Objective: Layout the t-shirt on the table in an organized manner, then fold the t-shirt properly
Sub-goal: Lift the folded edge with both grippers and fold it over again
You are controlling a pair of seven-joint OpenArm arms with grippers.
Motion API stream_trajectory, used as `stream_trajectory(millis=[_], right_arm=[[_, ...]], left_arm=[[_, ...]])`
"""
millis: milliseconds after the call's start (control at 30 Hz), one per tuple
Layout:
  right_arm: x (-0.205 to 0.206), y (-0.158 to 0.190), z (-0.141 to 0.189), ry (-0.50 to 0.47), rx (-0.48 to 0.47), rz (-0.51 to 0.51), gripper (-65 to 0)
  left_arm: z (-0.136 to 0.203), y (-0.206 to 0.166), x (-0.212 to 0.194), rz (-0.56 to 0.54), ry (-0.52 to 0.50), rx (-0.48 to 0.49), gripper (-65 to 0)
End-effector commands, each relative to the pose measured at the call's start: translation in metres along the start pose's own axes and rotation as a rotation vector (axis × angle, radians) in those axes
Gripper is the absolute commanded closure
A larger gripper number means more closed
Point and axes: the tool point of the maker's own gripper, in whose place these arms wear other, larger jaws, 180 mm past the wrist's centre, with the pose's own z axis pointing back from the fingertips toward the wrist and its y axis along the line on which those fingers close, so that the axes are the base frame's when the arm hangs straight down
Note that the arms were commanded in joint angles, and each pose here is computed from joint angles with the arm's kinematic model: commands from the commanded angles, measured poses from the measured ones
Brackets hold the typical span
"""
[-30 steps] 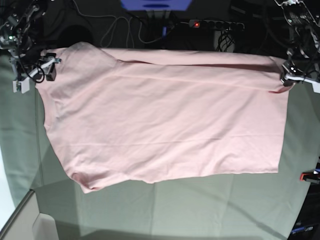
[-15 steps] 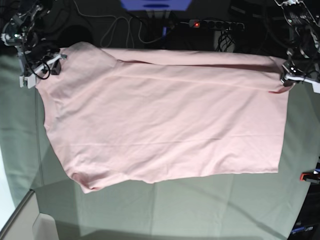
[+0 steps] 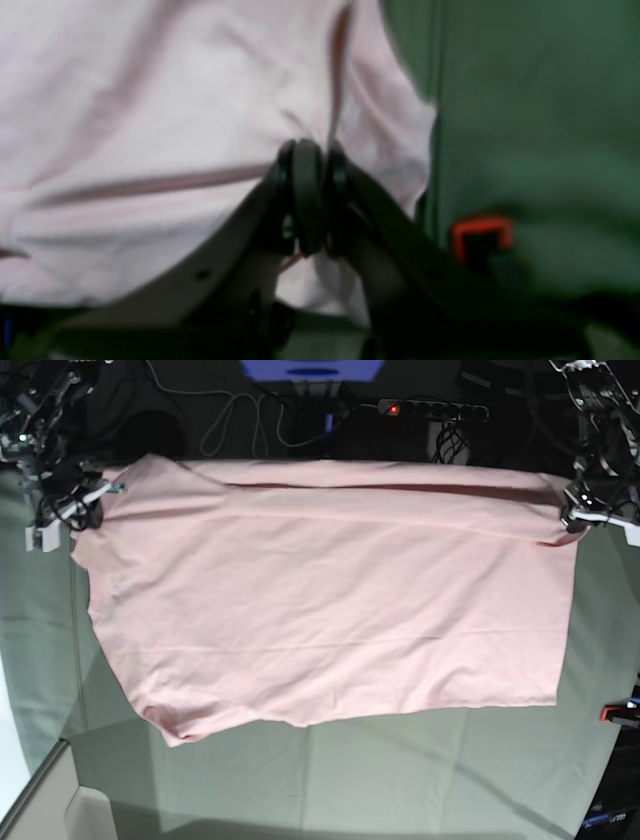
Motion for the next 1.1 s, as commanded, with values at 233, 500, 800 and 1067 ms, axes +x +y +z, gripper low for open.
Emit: stream_trajectory(millis=[233, 500, 800, 1067], right_arm=[[0.032, 0.008, 0.006, -0.082, 0.009, 0.065, 0.0], [0.001, 0.006, -0.011, -0.003, 0.038, 0.006, 0.0], [-0.004, -0.006, -0.030, 0.043, 0.055, -0.021, -1.5], [0.008, -0.007, -0.032, 0.021, 0.053, -0.014, -20.8]], left_arm=[[0.005, -0.003, 0.020, -0.025, -0.056, -0.011, 0.0], [0.008, -0.006, 0.027, -0.039, -0.075, -0.014, 0.0], [0.008, -0.008, 0.029, -0.038, -0.080, -0.018, 0.0], [0.007, -0.009, 0.031, -0.039, -0.082, -0.020, 0.0]])
